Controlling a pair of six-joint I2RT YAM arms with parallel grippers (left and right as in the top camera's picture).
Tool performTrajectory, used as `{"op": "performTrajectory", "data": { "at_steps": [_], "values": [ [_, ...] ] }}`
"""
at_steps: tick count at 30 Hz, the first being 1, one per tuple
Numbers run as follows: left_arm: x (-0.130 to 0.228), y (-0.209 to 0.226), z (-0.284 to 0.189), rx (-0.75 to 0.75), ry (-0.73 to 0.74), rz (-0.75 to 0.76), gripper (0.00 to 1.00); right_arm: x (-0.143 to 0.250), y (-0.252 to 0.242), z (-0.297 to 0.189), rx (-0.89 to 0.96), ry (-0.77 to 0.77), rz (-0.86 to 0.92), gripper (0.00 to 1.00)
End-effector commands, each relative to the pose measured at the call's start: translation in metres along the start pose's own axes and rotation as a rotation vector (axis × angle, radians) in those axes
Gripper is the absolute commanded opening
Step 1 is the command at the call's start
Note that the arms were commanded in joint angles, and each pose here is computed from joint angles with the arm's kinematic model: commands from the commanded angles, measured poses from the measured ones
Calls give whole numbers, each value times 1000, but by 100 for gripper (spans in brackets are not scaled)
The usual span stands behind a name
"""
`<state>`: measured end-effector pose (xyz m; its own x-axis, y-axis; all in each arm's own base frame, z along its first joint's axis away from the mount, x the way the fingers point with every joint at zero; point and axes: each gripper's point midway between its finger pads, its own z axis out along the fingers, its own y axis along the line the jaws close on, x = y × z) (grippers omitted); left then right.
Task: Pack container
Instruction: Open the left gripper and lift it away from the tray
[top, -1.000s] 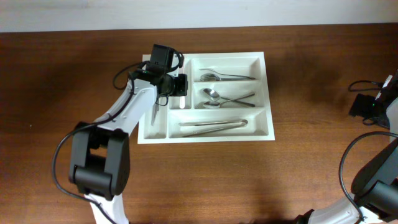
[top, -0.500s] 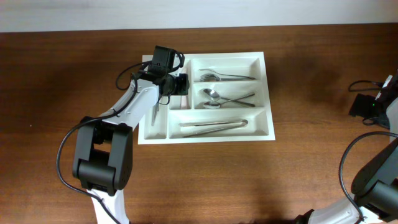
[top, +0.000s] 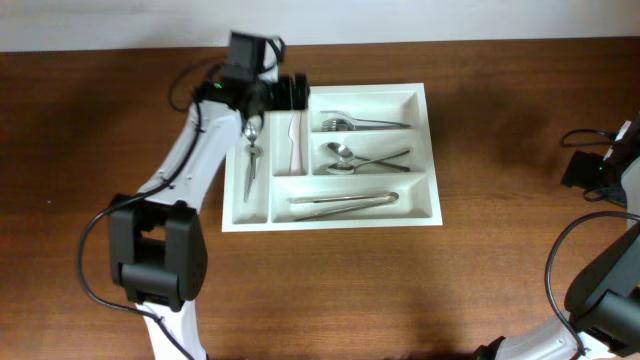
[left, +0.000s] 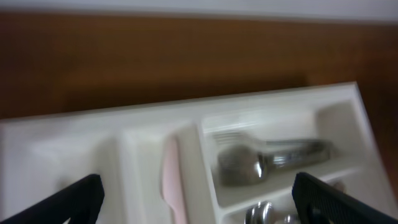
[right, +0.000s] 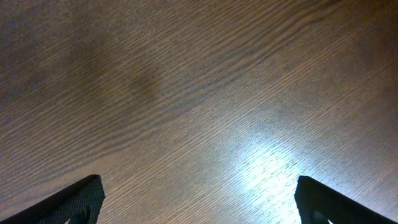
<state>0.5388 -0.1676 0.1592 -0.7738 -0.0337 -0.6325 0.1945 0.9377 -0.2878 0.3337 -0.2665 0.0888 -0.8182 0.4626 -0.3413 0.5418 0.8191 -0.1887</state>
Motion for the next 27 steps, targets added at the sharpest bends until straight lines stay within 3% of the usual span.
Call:
{"op": "performTrajectory", "data": {
  "at_steps": [1, 6, 9, 16, 27],
  "values": [
    [-47, 10, -60, -27, -100, 100, 99, 1, 1, -3, 0, -4, -5, 99],
    [-42, 37, -118, -103, -63, 181, 99, 1, 1, -3, 0, -4, -5, 99],
    [-31, 64, -153, -200, -22, 141, 99, 1, 1, -3, 0, -4, -5, 99],
    [-23, 86, -222, -258, -45, 73, 99, 1, 1, -3, 0, -4, -5, 99],
    [28, 95, -281, -306, 27, -10, 99, 1, 1, -3, 0, -4, -5, 99]
  ]
}}
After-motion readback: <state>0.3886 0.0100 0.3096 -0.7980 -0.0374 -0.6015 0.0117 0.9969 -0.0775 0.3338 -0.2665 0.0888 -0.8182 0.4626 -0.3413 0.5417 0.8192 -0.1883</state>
